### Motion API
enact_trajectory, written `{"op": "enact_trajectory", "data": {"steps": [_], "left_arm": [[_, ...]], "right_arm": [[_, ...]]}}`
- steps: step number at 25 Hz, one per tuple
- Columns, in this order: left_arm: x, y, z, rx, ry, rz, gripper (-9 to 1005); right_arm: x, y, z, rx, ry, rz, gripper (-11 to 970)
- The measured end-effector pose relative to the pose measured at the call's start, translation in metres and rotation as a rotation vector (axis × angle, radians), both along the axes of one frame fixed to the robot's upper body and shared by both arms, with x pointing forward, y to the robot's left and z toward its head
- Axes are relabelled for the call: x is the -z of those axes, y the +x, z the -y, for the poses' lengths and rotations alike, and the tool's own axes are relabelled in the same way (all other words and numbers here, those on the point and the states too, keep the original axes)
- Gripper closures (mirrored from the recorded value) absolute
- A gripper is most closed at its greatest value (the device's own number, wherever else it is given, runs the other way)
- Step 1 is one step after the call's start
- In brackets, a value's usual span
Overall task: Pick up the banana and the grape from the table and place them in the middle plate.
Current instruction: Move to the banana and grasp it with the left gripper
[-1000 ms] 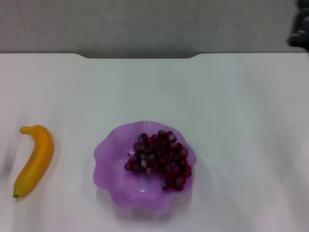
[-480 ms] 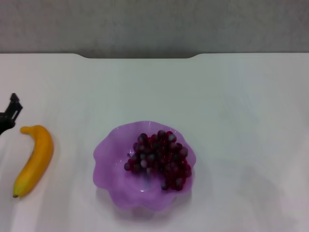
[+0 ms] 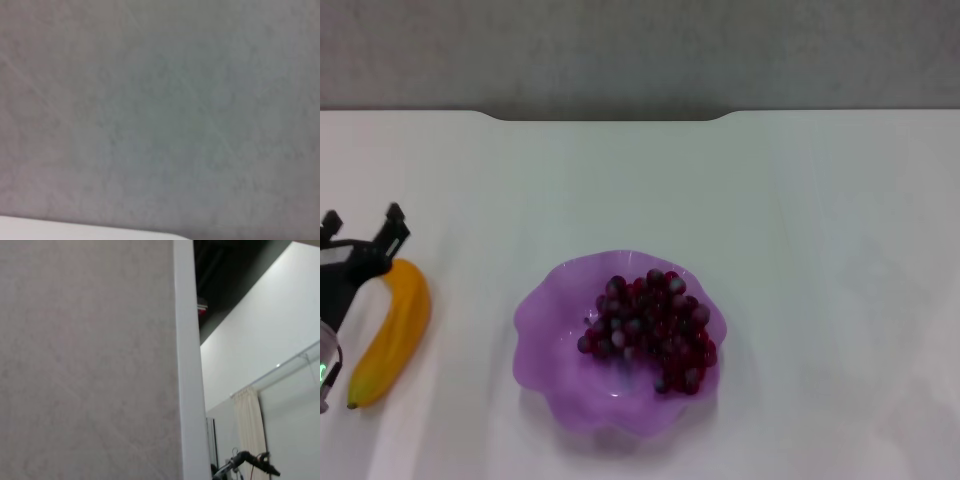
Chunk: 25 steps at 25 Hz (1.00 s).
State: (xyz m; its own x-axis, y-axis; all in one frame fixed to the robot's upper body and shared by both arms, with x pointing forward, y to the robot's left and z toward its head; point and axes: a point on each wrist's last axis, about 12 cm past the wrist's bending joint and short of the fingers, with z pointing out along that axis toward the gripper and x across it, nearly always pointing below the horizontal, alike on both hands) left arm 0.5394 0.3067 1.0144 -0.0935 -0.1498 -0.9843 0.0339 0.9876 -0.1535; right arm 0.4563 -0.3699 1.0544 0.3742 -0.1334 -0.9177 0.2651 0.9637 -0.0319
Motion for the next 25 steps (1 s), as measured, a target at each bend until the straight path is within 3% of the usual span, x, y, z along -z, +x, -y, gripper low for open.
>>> {"op": "enact_trajectory", "data": {"steps": [16, 25], "left_arm": [[0.014, 0.01, 0.002, 0.005, 0.049, -0.174, 134], [0.021, 0.004, -0.002, 0.009, 0.083, -0.209, 134]], "right_arm": [[0.0, 0.012, -0.007, -0.056, 0.026, -0.013, 960], [0.003, 0.016, -0.008, -0.084, 0.046, -0.036, 960]]}}
